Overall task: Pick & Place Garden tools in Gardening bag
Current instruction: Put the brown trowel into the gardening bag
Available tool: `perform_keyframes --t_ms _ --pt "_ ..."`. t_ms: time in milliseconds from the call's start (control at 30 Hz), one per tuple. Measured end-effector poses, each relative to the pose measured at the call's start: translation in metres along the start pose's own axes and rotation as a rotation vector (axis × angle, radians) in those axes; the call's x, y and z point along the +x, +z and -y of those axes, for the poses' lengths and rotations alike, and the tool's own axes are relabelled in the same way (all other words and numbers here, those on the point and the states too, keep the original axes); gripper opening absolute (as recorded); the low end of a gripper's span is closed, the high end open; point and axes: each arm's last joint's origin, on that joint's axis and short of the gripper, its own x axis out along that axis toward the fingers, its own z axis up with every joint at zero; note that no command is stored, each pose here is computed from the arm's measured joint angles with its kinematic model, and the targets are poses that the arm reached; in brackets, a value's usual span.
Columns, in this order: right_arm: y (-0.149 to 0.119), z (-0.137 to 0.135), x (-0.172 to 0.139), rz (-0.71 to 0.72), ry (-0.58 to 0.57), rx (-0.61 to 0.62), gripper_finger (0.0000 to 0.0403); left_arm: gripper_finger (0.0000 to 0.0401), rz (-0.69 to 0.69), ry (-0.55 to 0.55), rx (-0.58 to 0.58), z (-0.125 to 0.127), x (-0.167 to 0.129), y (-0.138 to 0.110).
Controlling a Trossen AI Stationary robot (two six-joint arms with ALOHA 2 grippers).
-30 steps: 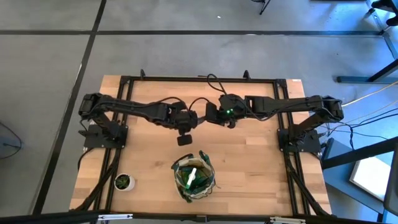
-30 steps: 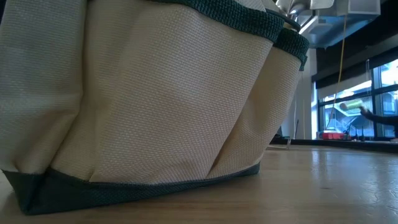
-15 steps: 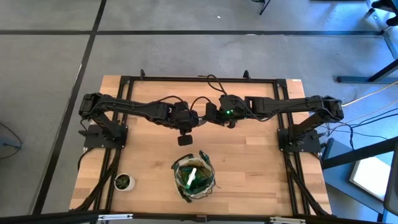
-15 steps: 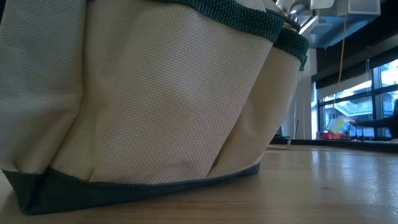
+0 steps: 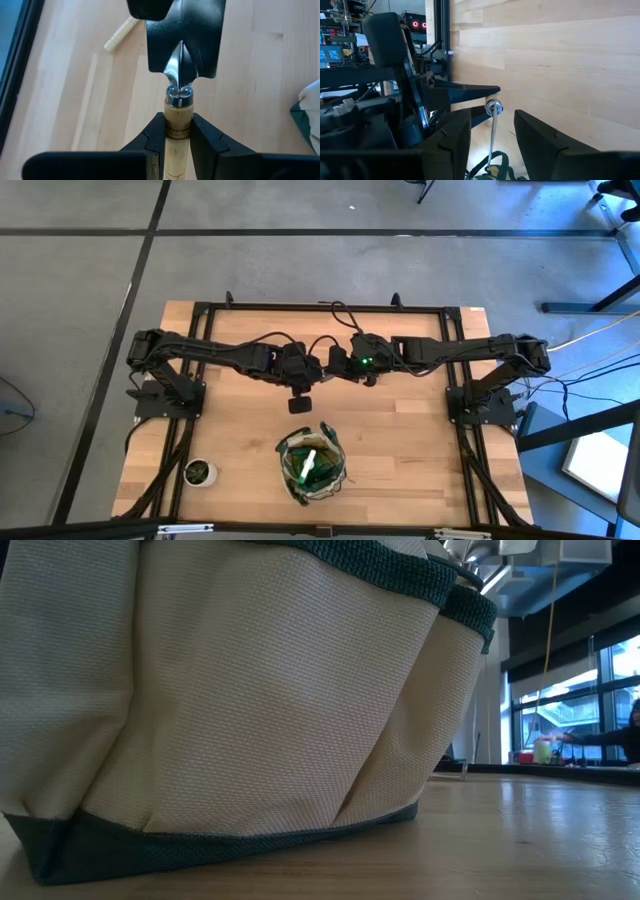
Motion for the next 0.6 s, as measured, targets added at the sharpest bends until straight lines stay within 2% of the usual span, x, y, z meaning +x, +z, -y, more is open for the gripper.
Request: perform_keyframes --t_ms 233,600 --pt "0.0001 0.0010 0.0000 0.000 -0.011 0.000 0.0143 0.0050 -0.001 0.000 0.013 0.0000 0.0001 -0.0001" --pt "0.0003 0.0014 0.0000 -0.009 -0.014 -0.017 0.0065 0.0050 0.023 0.001 0.038 -0.0004 0.0002 0.0024"
